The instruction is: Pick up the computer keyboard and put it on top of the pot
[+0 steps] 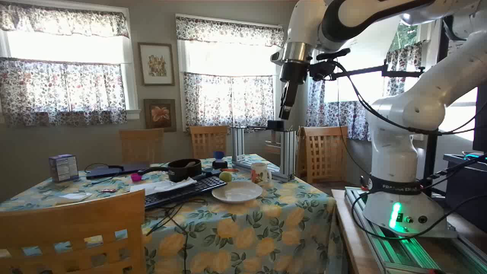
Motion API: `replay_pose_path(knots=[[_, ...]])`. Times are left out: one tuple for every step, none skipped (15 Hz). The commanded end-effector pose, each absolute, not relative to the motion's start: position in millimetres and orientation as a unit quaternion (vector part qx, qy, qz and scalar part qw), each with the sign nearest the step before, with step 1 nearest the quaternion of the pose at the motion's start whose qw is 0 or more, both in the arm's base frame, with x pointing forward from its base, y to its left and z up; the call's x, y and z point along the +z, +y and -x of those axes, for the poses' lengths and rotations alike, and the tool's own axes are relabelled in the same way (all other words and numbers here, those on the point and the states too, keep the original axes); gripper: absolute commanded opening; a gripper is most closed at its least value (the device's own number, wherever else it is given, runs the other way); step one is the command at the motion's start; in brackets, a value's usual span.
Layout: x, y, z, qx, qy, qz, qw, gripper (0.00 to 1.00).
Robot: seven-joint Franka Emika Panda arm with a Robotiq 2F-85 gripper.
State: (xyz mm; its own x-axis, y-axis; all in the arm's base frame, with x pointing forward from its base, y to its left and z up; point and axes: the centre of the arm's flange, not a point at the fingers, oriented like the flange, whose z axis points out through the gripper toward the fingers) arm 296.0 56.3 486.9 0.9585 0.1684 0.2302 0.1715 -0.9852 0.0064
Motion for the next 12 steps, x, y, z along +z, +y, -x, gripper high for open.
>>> replay_pose_path(knots=[[486.9, 56.3, -296.0, -0.116, -0.086, 0.990, 0.007, 1.00], [486.9, 56.3, -296.0, -0.116, -0.086, 0.990, 0.007, 1.00], [486.9, 56.3, -296.0, -0.116, -0.086, 0.990, 0.007, 1.00], [486.9, 56.3, -296.0, -0.116, -0.086, 0.990, 0.007, 1.00], [486.9, 56.3, -296.0, -0.116, -0.086, 0.990, 0.007, 1.00], [486.9, 56.3, -296.0, -0.116, -0.086, 0.990, 0.007, 1.00], [483.9, 56.3, -307.2, -0.115, -0.073, 0.991, 0.012, 1.00], [479.1, 55.6, -325.8, -0.118, -0.051, 0.992, 0.015, 1.00], [476.2, 53.0, -340.2, -0.120, -0.033, 0.992, 0.026, 1.00], [471.8, 49.5, -357.9, -0.129, -0.012, 0.991, 0.030, 1.00], [467.5, 44.6, -377.9, -0.132, 0.015, 0.990, 0.047, 1.00], [462.6, 39.6, -394.5, -0.139, 0.038, 0.988, 0.061, 1.00]])
